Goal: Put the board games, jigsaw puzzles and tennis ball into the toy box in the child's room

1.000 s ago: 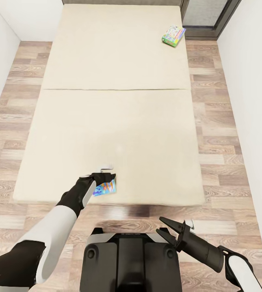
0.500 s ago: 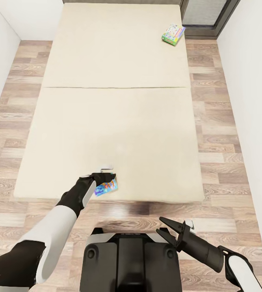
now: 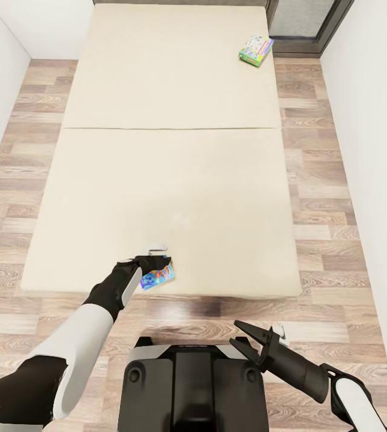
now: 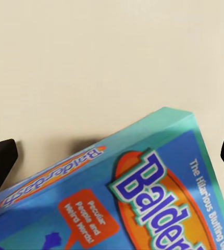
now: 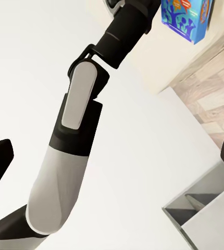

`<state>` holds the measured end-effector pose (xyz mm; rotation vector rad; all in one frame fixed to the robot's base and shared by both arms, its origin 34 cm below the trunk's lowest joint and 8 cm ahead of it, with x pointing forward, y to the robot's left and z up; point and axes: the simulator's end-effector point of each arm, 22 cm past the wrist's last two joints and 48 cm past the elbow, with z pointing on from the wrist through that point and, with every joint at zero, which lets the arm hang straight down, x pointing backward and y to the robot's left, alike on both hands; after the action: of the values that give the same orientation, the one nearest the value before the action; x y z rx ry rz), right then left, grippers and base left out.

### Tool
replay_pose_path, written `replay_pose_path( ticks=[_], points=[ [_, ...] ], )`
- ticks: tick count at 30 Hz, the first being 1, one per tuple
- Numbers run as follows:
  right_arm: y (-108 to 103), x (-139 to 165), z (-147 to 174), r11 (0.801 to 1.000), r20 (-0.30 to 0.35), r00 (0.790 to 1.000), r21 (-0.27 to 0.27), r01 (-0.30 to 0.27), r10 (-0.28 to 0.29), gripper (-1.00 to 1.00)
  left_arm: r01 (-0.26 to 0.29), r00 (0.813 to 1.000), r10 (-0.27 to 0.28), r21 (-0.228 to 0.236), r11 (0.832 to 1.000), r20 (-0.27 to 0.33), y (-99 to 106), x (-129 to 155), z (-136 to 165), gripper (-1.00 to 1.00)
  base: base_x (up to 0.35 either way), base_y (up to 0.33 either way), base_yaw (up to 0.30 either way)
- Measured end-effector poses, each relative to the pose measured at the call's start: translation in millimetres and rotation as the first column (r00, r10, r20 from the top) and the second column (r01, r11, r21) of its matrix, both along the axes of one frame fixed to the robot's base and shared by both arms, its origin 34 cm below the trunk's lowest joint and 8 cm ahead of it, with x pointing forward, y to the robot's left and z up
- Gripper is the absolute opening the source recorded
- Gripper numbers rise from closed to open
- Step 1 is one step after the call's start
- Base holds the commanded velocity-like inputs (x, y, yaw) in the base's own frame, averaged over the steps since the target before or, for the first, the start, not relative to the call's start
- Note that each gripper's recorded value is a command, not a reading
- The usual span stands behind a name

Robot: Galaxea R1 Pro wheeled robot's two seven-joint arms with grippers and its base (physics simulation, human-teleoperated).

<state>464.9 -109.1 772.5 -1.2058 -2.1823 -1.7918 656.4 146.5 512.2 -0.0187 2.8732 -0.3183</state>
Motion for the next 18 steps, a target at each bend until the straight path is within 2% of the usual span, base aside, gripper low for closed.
replay_pose_path(
  ticks=[18],
  points=[
    [-1.6, 0.7, -3.5, 1.000, 0.001, 1.000, -0.019, 0.006, -0.006, 1.00, 0.003, 1.000, -0.003, 0.009, 1.000, 0.009, 2.0, -0.4, -1.0, 1.00, 0.000, 0.000, 0.000]
  ],
)
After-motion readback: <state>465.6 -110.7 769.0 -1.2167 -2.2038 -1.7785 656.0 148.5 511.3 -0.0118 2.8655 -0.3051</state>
